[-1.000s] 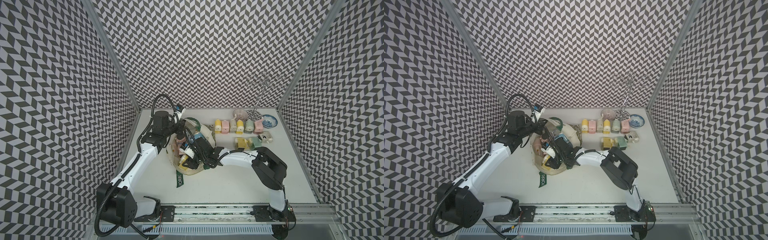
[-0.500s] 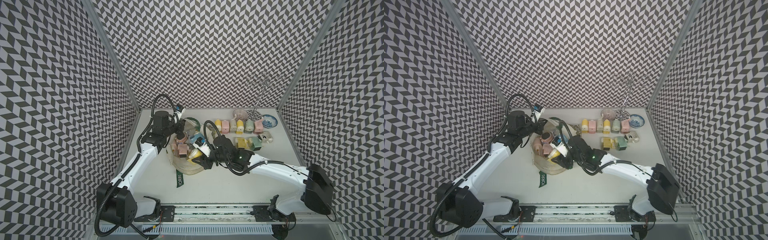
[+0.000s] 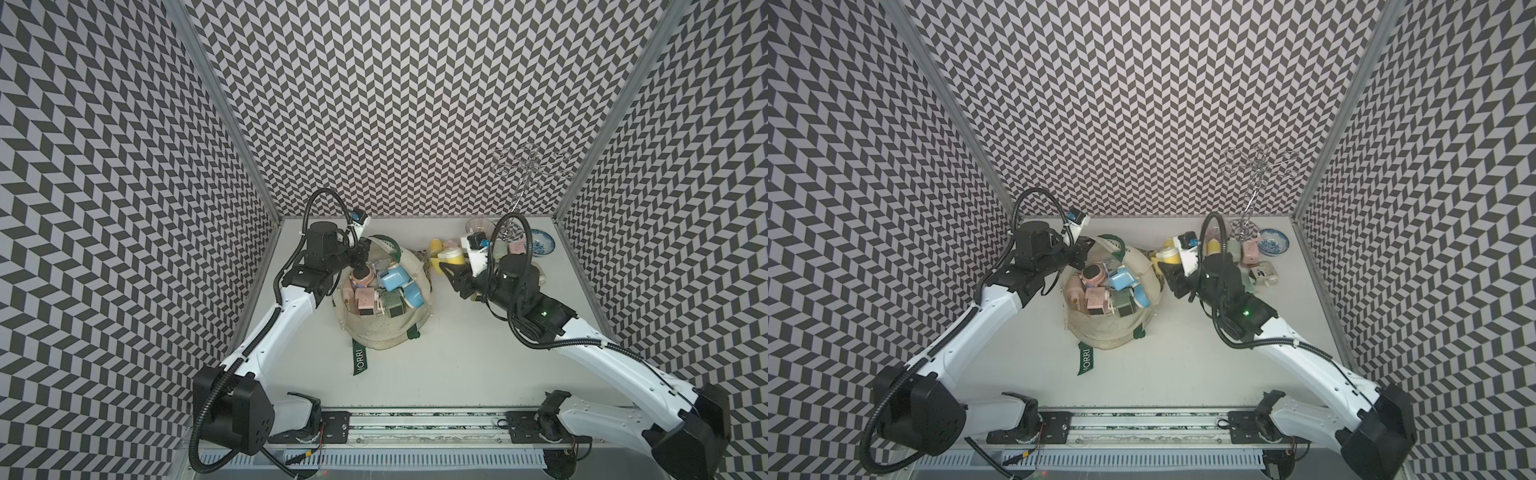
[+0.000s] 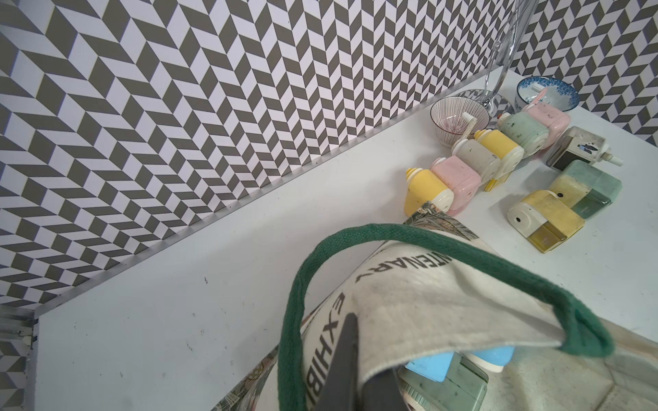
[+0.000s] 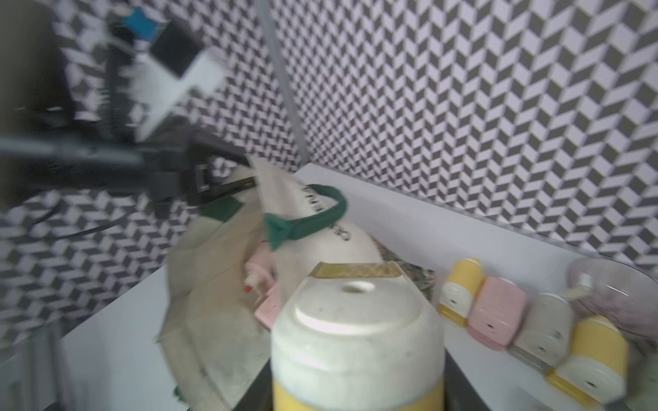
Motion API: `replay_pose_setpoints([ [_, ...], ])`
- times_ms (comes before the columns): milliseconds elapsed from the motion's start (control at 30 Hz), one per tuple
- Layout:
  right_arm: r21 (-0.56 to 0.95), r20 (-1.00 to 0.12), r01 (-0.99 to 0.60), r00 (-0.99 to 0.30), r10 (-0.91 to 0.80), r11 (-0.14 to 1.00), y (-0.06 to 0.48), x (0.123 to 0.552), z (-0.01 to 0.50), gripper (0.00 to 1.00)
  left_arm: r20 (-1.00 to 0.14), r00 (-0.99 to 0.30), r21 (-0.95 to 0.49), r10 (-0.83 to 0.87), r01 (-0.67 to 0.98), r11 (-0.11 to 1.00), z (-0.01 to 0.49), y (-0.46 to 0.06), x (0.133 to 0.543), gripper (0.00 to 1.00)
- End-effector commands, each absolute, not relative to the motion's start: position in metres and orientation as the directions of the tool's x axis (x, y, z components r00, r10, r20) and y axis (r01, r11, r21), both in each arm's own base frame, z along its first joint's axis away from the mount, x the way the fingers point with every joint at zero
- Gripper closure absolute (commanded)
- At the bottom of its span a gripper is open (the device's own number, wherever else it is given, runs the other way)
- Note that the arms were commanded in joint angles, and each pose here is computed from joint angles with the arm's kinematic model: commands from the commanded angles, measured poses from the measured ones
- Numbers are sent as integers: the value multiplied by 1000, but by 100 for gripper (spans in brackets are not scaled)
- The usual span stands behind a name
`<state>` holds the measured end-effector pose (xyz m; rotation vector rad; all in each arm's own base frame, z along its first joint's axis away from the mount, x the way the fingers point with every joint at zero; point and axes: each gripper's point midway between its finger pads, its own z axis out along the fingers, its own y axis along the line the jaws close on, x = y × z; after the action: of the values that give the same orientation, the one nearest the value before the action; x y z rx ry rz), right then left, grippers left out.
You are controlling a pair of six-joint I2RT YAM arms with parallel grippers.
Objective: Take out the pencil sharpeners from the tote bags
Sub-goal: Place the pencil sharpener at the center of the board.
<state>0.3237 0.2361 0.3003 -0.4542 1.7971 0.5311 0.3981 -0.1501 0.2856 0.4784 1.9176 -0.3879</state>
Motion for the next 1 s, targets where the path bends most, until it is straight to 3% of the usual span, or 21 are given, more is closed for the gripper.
replay_pose_setpoints([
  [0,182,-928,-439,-372,7,880,227,351,276,69,-967,-225,-7,119,494,870,329,-148,399,100],
  [467,127,-714,-195,-698,-46,972,211,402,134,67,-967,-222,-3,122,491,871,330,-148,398,100],
  [967,26,-638,-42,-770,-16,999,167,426,80,65,-967,-219,5,128,488,873,330,-148,398,100],
])
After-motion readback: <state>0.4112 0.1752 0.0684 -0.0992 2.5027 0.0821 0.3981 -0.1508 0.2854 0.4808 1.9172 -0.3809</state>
